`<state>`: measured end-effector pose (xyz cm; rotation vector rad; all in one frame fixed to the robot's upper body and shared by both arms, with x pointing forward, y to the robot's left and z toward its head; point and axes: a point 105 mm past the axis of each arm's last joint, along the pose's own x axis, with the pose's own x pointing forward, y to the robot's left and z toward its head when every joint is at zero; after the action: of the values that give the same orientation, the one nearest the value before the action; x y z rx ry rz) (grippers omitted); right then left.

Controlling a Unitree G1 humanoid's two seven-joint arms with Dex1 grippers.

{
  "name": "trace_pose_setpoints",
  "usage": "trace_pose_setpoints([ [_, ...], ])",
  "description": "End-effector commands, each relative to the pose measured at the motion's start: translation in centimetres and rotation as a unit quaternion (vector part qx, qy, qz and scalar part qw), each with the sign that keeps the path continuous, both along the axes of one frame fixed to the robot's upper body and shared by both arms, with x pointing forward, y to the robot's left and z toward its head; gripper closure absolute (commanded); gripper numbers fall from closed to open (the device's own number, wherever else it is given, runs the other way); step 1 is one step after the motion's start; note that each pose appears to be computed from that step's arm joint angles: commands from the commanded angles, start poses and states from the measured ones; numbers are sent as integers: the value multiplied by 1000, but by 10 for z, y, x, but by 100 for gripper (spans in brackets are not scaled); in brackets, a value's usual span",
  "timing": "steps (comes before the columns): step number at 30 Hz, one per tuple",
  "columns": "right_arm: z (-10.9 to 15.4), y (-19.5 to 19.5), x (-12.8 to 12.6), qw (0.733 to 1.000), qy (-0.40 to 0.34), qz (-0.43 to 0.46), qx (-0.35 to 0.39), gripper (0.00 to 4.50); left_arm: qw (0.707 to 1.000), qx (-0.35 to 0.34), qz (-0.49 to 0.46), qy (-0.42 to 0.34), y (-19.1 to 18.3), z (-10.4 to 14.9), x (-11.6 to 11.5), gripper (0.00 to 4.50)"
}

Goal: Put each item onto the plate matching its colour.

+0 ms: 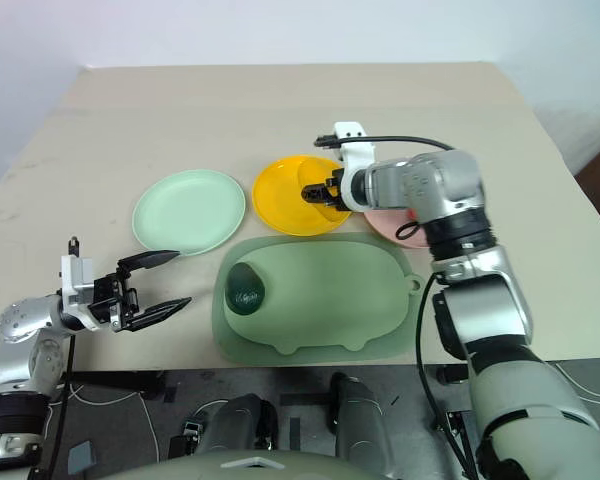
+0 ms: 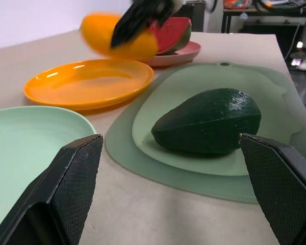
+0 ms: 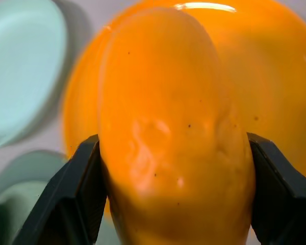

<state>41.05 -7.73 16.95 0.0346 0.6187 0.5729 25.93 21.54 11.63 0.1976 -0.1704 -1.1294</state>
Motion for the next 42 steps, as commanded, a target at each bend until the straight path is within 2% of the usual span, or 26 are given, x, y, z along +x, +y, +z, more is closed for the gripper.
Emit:
trace_pose_setpoints([
  [1, 19, 9, 11, 999, -45, 13, 7, 132, 1000, 3, 3, -11, 4, 3, 0, 0],
  [2, 17, 11, 13, 999, -45, 15, 8, 132, 1000, 3, 4, -11, 5, 2, -1, 0],
  [6, 22, 13, 15, 998, -60, 29, 19, 2, 1000, 3, 6, -9, 7, 0, -4, 0],
  [11, 46, 0, -7, 990, -97, 95, 33, 2, 1000, 4, 4, -10, 8, 0, -4, 0],
  [14, 60, -26, -37, 979, -136, 151, 33, 2, 1000, 8, -2, -16, 8, 3, -3, 0],
  [17, 62, -61, -64, 969, -175, 172, 32, 2, 1000, 13, -11, -21, 9, 7, -2, 0],
  [24, 31, -122, -113, 957, -202, 206, -15, 2, 997, 24, -69, -30, -3, 15, 6, 0],
  [28, 14, -135, -141, 948, -216, 232, -14, 2, 989, 44, -138, -30, -25, 19, 18, 0],
  [31, -6, -137, -159, 938, -213, 271, -43, 2, 985, 52, -164, -29, -37, 23, 30, 0],
  [35, -17, -136, -169, 933, -227, 275, -46, 2, 976, 73, -204, -31, -58, 25, 44, 0],
  [42, -28, -136, -176, 944, -221, 238, -49, 2, 955, 107, -276, -18, -94, 25, 56, 0],
])
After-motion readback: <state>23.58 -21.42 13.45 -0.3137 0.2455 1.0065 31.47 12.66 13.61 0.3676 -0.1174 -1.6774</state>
